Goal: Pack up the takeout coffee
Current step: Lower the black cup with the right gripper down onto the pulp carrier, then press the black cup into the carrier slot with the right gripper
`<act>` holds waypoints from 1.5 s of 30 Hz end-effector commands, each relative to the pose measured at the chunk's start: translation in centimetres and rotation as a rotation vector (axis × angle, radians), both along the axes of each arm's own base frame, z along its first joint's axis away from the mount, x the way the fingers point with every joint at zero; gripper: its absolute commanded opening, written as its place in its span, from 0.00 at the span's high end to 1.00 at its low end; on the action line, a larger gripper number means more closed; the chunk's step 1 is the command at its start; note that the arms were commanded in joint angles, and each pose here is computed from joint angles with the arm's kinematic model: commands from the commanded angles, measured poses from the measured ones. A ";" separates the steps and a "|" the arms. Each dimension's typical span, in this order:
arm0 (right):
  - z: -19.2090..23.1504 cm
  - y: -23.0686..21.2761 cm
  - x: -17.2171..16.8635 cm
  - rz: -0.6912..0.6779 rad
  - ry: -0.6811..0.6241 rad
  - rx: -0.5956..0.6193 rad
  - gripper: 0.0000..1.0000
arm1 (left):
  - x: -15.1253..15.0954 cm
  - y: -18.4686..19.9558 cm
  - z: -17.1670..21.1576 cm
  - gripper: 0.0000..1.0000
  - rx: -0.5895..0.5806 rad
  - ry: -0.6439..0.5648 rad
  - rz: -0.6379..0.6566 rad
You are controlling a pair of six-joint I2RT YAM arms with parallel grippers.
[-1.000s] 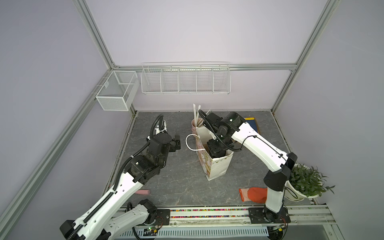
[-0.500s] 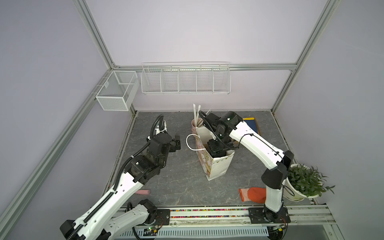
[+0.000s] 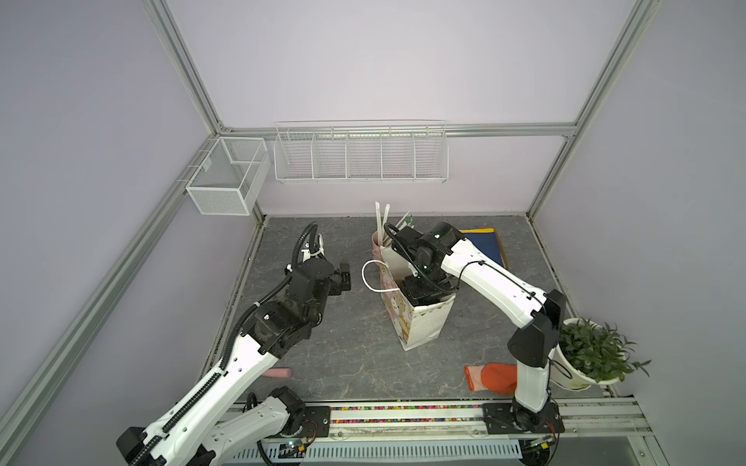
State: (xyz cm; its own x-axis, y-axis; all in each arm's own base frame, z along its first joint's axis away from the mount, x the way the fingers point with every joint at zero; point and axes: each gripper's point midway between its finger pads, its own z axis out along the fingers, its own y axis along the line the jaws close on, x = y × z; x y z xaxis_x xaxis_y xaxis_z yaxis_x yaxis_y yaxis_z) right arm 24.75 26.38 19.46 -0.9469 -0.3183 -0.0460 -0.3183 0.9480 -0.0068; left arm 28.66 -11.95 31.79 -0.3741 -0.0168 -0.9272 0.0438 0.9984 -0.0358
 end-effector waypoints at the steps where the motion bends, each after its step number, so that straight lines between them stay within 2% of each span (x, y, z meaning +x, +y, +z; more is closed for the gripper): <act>1: -0.5 0.3 0.1 -0.015 0.006 0.016 0.29 | 0.0 0.2 -0.3 0.00 -0.002 0.003 0.006; 45: -7.6 0.3 -0.7 -0.020 0.085 -0.008 0.30 | 0.2 0.1 -0.7 0.00 0.009 0.011 0.010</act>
